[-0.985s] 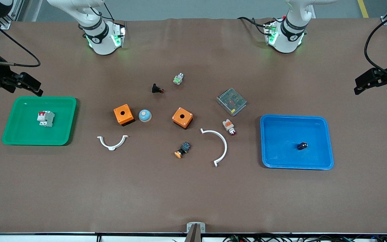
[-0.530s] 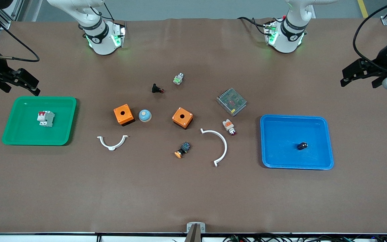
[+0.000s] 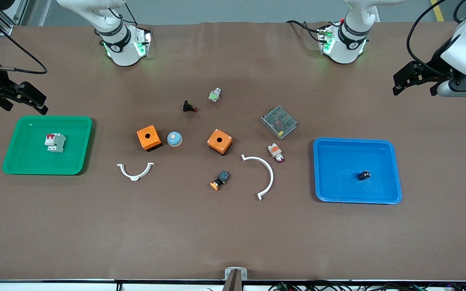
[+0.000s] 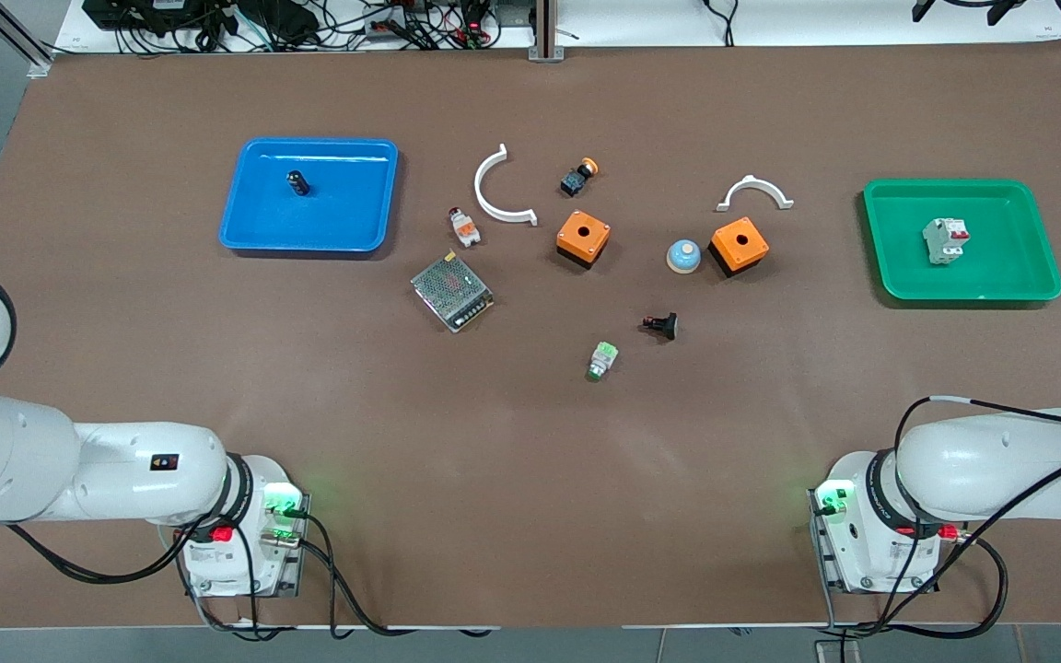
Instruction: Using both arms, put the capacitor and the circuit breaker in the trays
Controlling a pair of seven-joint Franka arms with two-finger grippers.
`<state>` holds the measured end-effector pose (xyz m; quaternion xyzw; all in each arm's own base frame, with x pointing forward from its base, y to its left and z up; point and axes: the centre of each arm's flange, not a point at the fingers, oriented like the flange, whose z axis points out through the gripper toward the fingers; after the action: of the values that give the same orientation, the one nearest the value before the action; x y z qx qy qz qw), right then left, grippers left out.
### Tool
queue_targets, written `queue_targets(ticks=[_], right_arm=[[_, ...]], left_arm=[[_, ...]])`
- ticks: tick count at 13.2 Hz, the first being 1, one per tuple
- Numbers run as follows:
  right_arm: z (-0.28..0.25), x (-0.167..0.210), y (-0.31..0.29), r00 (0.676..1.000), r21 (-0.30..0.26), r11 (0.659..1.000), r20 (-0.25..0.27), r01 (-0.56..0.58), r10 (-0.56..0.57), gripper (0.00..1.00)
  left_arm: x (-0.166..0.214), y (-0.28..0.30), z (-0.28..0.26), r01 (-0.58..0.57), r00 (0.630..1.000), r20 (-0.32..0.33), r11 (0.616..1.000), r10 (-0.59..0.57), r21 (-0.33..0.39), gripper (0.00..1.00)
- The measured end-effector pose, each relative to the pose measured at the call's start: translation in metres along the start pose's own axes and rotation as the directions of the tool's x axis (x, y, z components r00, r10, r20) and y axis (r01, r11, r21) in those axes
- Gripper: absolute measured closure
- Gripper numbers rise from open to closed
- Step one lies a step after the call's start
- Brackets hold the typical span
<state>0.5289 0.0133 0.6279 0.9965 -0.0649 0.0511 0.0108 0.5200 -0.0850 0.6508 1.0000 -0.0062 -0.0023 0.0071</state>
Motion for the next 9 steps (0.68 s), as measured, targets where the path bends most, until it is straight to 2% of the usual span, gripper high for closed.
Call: queue_targets(ticks=[3, 9], right_arm=[[0.007, -0.010, 0.000, 0.997, -0.014, 1.000, 0.083, 0.005, -0.003, 0.00], [0.005, -0.010, -0.003, 0.997, -0.015, 1.000, 0.082, 0.011, -0.009, 0.00]], left_arm=[[0.000, -0.004, -0.001, 0.002, 1.000, -0.007, 0.999, -0.002, 0.038, 0.00], [0.001, -0.013, -0.006, 0.017, 1.000, -0.018, 0.999, -0.016, 0.037, 0.00]])
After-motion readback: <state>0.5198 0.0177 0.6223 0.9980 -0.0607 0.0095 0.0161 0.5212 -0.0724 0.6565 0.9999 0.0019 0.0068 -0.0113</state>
